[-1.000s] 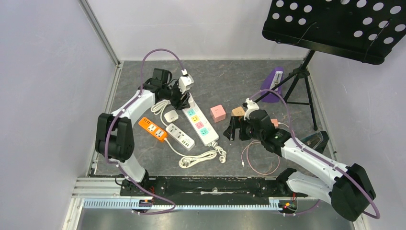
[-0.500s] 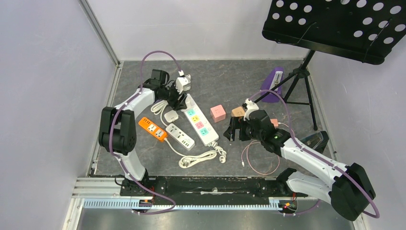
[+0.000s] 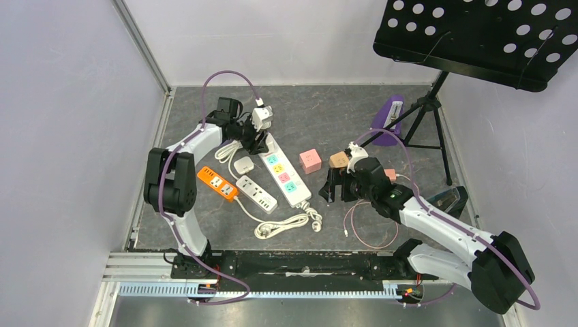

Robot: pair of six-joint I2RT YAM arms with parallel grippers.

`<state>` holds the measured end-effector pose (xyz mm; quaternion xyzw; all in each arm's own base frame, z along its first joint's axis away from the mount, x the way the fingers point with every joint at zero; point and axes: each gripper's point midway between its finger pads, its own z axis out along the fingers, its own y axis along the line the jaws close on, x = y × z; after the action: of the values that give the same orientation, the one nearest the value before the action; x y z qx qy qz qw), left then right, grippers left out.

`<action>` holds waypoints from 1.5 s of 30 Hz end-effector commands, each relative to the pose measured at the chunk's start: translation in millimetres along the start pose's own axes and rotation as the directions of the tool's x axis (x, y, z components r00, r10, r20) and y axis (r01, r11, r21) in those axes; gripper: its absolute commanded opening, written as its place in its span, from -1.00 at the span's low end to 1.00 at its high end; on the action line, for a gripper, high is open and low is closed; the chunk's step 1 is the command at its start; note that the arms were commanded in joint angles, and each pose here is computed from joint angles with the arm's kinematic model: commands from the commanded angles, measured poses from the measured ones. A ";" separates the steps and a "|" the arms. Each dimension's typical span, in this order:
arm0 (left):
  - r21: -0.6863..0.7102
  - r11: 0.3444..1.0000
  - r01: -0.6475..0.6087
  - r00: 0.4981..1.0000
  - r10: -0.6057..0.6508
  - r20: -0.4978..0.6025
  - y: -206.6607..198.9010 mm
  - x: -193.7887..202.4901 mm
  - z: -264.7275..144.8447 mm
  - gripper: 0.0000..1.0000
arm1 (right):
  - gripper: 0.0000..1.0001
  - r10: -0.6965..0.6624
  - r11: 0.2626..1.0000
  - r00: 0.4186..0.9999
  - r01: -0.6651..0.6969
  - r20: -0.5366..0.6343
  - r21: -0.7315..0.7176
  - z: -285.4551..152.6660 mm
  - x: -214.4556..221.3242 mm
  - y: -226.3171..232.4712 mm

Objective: Insert the plug

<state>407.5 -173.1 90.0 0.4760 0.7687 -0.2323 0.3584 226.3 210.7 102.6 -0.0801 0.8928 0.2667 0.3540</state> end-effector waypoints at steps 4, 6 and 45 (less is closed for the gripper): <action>0.009 1.000 -0.026 1.000 0.026 0.016 5.4 -7.0 -0.2 -0.96 | 0.89 -0.020 1.000 1.000 0.020 0.000 -0.007 3.8 3.6 -2.1; 0.008 1.000 -0.017 1.000 0.017 0.015 4.9 -6.9 -0.6 -0.95 | 0.89 -0.022 1.000 1.000 0.022 0.000 -0.008 4.0 3.6 -2.0; -0.081 0.942 0.326 0.902 -0.336 -0.272 -37.7 67.6 28.3 -0.95 | 0.89 -0.009 1.000 1.000 0.009 0.003 -0.017 2.1 8.6 -2.8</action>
<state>406.1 -183.0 79.1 0.4047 0.8292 -0.1894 0.3358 214.6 205.2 79.2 -0.0855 0.9042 0.2588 0.3288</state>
